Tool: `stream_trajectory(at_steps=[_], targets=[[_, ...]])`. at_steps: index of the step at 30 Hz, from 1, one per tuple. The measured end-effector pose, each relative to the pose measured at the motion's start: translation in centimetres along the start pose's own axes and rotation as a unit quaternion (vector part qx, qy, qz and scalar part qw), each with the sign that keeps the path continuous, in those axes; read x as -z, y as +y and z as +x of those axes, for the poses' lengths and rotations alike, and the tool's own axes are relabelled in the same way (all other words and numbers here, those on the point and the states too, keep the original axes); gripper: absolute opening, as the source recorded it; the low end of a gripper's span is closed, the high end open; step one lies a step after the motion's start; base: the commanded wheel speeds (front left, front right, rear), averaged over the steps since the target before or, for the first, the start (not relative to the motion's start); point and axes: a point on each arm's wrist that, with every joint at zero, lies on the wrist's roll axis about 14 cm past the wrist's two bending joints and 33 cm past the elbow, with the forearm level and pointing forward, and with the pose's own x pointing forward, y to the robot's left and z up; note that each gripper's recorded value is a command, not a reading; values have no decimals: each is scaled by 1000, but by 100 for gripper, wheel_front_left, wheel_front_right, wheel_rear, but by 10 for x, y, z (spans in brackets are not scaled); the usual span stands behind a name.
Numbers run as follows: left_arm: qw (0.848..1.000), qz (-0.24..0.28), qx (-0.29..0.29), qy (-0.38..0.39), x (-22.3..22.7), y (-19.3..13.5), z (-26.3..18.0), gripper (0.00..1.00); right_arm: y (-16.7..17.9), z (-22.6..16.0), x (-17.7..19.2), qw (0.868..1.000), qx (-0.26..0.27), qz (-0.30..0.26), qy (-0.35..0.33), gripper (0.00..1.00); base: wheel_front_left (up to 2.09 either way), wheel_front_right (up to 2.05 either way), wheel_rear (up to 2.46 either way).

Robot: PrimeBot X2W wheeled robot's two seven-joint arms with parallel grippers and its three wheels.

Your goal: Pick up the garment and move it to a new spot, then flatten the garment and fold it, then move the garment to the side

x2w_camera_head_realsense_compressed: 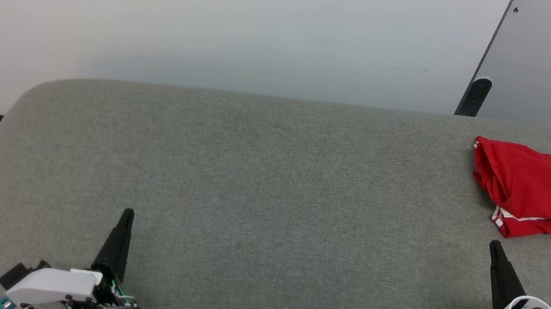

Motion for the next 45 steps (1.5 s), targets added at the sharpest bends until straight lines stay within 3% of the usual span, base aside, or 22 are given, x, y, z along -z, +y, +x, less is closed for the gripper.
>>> stream_trajectory(at_steps=[45], targets=[[1000, 0, 0, 0, 0, 0, 0, 0, 0, 0, 0, 1000, 0, 0, 0, 0, 0, 0, 0]])
